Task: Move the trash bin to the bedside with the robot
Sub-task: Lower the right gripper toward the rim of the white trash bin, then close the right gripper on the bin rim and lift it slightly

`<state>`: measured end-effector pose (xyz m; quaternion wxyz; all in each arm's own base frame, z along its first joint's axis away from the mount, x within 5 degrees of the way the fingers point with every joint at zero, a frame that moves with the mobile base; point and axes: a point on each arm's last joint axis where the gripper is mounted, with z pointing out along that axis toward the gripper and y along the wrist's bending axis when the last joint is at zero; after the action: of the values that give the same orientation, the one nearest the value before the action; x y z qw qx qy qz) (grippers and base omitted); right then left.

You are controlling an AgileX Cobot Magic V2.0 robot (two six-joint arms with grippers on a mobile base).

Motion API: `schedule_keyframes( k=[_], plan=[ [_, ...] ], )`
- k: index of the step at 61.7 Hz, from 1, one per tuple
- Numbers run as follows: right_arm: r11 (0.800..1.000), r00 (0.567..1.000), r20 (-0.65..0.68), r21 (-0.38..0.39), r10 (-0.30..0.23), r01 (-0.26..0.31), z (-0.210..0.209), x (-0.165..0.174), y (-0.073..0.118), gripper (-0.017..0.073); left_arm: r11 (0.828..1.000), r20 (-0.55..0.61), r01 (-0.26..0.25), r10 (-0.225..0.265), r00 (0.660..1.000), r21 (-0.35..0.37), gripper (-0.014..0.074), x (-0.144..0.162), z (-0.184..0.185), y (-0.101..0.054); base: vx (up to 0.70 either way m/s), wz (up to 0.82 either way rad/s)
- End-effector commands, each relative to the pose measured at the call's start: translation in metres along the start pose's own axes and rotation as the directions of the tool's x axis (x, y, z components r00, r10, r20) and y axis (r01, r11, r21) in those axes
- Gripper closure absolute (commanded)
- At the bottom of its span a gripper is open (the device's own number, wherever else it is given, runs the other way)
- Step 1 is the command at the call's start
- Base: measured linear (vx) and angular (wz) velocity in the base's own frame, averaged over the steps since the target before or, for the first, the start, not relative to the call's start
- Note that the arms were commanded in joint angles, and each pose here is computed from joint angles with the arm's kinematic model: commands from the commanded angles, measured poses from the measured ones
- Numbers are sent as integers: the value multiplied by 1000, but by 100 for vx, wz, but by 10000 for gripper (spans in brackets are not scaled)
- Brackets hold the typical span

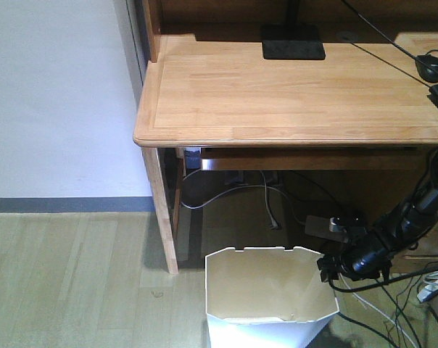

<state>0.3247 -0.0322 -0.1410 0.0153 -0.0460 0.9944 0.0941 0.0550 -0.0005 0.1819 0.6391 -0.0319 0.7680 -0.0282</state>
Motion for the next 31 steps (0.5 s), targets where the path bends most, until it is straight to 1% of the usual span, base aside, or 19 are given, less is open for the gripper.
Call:
schedule_keyframes(
  k=[1, 13, 19, 24, 31],
  plan=[
    [1000, 999, 48, -11, -4, 4, -7, -17, -2, 6, 1000, 68, 9, -10, 998, 4, 599, -3, 0, 0, 0, 0],
    [999, 999, 45, -37, -1, 3, 17, -23, -5, 12, 1000, 68, 9, -10, 998, 4, 599, -3, 0, 0, 0, 0],
    [999, 999, 53, -47, -4, 6, 27, -28, -8, 32, 1000, 68, 9, -10, 998, 4, 599, -3, 0, 0, 0, 0],
    [998, 999, 51, -61, 3, 0, 36, -29, -9, 67, 1000, 68, 9, -10, 998, 4, 599, -3, 0, 0, 0, 0],
    [996, 998, 44, -77, 40, -37, 47, -30, -10, 141, 1000, 68, 9, -10, 998, 4, 599, -3, 0, 0, 0, 0]
  ],
)
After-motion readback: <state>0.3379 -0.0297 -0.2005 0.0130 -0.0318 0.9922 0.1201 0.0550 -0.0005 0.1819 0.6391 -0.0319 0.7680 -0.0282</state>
